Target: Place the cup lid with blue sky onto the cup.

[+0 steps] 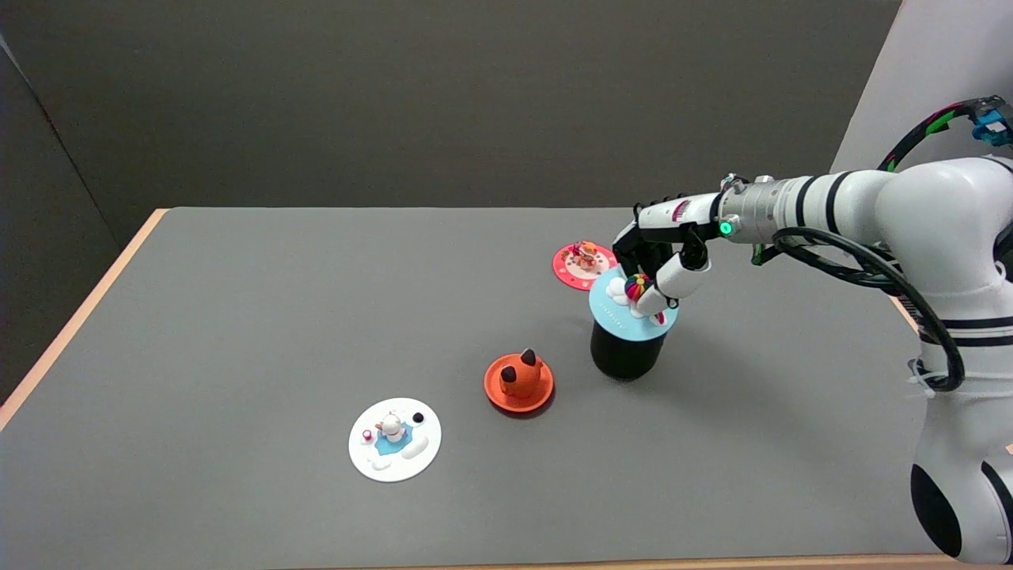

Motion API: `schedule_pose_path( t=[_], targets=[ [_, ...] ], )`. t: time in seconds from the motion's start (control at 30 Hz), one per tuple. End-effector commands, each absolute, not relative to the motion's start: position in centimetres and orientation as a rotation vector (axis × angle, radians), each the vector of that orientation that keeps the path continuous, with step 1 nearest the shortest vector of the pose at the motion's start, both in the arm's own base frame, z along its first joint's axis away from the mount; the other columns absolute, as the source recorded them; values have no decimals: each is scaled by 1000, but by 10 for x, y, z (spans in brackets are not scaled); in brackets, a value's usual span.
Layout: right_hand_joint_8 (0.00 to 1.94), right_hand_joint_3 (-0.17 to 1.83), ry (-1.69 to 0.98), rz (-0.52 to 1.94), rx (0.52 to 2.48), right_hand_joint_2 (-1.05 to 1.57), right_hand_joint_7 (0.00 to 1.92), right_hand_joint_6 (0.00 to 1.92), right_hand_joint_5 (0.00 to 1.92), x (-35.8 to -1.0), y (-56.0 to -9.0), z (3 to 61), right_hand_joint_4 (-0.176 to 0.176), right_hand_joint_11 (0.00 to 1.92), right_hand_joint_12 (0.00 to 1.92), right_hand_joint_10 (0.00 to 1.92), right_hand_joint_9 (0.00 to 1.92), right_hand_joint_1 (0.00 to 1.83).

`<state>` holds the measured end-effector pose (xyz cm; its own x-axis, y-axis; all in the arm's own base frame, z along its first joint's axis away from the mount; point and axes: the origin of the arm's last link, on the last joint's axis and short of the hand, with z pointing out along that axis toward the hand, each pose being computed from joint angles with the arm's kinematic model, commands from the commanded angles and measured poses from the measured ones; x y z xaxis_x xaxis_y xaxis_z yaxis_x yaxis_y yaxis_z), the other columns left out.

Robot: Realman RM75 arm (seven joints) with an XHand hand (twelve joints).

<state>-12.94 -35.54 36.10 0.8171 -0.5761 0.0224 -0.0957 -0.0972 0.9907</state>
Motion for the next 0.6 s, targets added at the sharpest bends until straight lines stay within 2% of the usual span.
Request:
schedule_pose_path(
  t=[0.03,0.17,0.23,0.3,0.33,0.37,0.4,0.43,0.6],
  targets=[
    [1549,178,-570,-417,1601,1233,618,1549,638,-136,-349,374,40,257,1467,1343,368,1084],
    [1477,159,-576,-412,1604,1212,681,1477,678,-137,-349,372,41,252,1477,1295,414,1107],
    [1385,163,-578,-414,1607,1159,783,1311,743,-138,-350,371,19,266,1487,1243,487,1147],
    [1304,129,-580,-416,1611,1138,868,1181,785,-139,-350,369,-31,283,1482,1157,558,1183],
    [1199,127,-582,-415,1612,1135,882,1178,794,-139,-350,369,-54,285,1458,1127,570,1176],
    [725,185,-581,-414,1614,1120,882,1248,803,-138,-350,368,-176,299,1420,1092,594,1106],
    [682,191,-580,-414,1615,1111,894,1233,814,-138,-351,368,-176,297,1423,1069,610,1111],
    [632,879,-579,-412,1616,803,899,470,863,-138,-351,368,-173,278,1452,1023,611,1047],
    [467,903,-571,-416,1623,796,941,360,859,-137,-351,366,-176,280,1429,909,656,1029]
  ],
)
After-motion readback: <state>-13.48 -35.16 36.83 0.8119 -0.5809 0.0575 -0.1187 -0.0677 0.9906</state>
